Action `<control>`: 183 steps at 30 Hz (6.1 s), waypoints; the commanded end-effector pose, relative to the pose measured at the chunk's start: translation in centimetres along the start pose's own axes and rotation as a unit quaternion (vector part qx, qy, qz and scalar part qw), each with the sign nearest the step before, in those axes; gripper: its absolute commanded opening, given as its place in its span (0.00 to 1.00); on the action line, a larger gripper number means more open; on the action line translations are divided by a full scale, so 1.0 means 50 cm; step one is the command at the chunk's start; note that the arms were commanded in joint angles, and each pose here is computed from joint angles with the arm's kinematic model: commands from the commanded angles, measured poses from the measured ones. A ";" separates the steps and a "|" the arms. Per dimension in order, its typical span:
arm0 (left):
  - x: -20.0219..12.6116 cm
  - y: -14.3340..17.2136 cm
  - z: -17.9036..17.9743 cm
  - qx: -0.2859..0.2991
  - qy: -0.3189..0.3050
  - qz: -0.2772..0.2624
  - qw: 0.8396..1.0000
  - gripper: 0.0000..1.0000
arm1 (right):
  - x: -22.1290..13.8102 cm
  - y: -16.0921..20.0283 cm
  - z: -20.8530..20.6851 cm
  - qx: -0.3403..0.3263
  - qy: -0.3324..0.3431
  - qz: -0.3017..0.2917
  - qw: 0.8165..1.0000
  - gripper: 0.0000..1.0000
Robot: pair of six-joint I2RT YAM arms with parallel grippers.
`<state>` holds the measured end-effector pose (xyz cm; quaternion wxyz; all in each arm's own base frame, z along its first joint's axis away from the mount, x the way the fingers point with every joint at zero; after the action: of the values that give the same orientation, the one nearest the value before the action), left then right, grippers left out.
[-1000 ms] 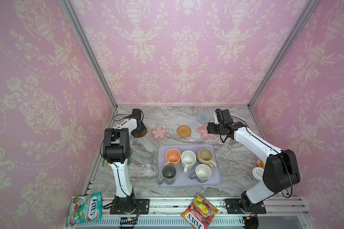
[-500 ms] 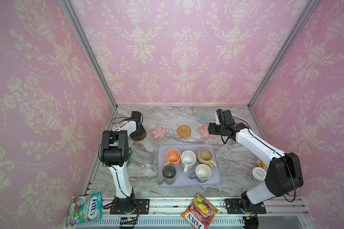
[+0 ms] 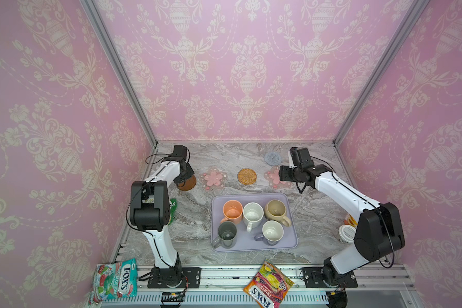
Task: Place cups on coasters
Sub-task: Move the coaster to the top-left of the table, then move the coaster to the top-right of the table.
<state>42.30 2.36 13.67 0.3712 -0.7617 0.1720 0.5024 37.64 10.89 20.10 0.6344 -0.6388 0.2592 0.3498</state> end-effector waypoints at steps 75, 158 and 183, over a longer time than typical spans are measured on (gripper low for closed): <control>-0.122 0.004 -0.005 -0.031 0.130 -0.082 0.988 0.40 | 0.455 -0.131 -0.160 0.195 0.042 0.122 0.972 0.31; -0.266 0.065 0.072 0.018 0.084 -0.076 0.993 0.51 | 0.216 0.105 -0.329 0.277 0.099 0.156 0.943 0.31; -0.251 0.070 0.063 0.016 0.089 -0.055 0.994 0.51 | 0.242 0.108 -0.333 0.273 0.098 0.164 0.943 0.34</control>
<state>32.89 1.23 23.37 0.3945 -0.8135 0.1564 0.3977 43.68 -4.49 8.68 0.7098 -0.4414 0.4756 0.2744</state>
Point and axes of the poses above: each gripper's point midway between its finger pads, its own x axis out along the fingers, its own z axis along the line the jaws close on, y = z × x, the point moved 6 cm from there along -x, back along the fingers, and after that the axes turned 8 degrees about -x, right-handed, at the moved point
